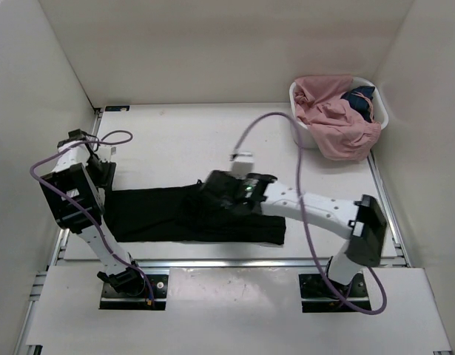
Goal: Fold and stack the trousers
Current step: Fold the trousers
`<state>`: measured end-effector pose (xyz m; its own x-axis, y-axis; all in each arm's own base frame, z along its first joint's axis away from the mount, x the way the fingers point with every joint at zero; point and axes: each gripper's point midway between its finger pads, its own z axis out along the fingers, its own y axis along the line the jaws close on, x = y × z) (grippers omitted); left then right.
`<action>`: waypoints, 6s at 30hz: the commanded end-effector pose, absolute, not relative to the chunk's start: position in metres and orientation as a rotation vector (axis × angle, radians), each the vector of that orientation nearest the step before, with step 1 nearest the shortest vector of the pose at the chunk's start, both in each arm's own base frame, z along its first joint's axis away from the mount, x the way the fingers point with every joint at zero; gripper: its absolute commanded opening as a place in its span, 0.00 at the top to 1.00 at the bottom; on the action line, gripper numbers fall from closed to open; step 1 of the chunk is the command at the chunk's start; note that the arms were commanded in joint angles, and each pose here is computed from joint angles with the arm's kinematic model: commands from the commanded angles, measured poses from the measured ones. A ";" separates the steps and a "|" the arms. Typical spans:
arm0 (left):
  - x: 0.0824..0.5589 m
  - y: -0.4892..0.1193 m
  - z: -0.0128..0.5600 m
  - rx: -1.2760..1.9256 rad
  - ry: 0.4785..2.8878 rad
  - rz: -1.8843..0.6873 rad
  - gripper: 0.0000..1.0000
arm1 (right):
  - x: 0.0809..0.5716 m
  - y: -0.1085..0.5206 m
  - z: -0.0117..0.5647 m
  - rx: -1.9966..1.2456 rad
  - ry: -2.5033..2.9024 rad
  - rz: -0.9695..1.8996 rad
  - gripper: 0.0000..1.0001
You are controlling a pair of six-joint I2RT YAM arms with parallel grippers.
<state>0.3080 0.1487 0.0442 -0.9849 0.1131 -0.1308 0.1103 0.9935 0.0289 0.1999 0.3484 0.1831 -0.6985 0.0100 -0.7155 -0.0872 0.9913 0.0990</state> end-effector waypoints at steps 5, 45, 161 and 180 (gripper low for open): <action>0.328 0.146 0.113 0.173 2.882 0.039 0.38 | 0.219 0.204 0.102 0.254 2.577 0.174 0.01; 0.303 0.079 0.104 0.290 2.939 -0.185 0.36 | 0.240 0.031 0.172 0.523 2.477 -0.048 1.00; 0.437 -0.031 0.159 0.847 2.477 -0.058 0.30 | 0.256 0.361 0.187 -0.111 2.520 0.467 0.14; 0.379 -0.115 0.060 1.304 2.547 -0.271 0.37 | 0.214 0.298 0.064 -0.023 2.672 0.788 0.11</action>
